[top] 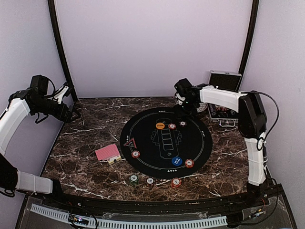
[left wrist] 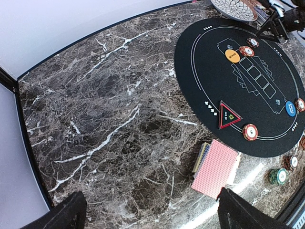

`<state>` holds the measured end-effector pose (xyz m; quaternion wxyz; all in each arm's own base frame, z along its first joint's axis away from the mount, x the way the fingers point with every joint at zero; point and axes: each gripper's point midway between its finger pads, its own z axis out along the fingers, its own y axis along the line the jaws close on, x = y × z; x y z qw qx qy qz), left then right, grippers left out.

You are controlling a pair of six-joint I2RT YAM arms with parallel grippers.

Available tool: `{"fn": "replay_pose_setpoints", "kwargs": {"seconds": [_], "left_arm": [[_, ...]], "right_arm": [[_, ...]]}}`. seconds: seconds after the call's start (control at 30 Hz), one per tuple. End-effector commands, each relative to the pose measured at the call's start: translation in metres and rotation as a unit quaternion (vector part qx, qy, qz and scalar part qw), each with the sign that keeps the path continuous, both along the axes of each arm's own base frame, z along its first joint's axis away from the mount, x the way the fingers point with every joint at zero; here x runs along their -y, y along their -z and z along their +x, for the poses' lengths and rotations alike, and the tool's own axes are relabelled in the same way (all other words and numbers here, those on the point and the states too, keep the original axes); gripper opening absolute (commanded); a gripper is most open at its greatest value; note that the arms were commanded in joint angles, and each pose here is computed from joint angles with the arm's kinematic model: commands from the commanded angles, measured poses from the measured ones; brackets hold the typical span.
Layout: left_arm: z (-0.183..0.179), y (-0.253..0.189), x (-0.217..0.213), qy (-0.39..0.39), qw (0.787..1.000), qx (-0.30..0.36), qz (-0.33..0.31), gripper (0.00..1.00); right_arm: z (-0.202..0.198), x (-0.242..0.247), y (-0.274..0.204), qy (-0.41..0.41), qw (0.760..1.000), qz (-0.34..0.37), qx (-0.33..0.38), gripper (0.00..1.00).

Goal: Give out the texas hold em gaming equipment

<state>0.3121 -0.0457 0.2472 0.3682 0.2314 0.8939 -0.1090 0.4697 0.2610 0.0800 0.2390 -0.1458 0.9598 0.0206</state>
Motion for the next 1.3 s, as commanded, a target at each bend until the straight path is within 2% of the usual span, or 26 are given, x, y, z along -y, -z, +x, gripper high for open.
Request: {"fn": "replay_pose_setpoints", "kwargs": {"seconds": [0.0,0.17,0.33,0.53,0.67,0.87,1.27], "left_arm": [[-0.003,-0.008,0.001,0.005,1.0,0.004,0.004,0.99],[-0.003,-0.007,0.001,0.006,1.0,0.003,0.004,0.99],[-0.004,-0.008,0.002,0.008,1.0,0.005,0.002,0.99],[-0.005,-0.009,0.003,0.009,1.0,0.004,-0.001,0.99],[-0.007,-0.009,0.003,0.01,1.0,0.006,0.0,0.99],[-0.008,-0.01,0.003,0.01,1.0,0.006,0.0,0.99],[-0.008,-0.009,0.003,0.01,1.0,0.006,0.001,0.99]], "right_arm": [[-0.05,-0.055,-0.071,-0.084,0.994,0.029,0.066,0.64],[-0.148,-0.111,-0.068,-0.205,0.977,0.032,0.042,0.76],[-0.253,-0.145,-0.04,-0.326,0.945,0.026,-0.009,0.84],[-0.327,-0.16,-0.004,-0.399,0.914,0.017,-0.071,0.86],[-0.345,-0.165,0.012,-0.42,0.903,0.013,-0.094,0.87],[-0.348,-0.17,0.028,-0.431,0.896,0.004,-0.107,0.87],[-0.346,-0.175,0.041,-0.433,0.894,-0.006,-0.11,0.74]]}}
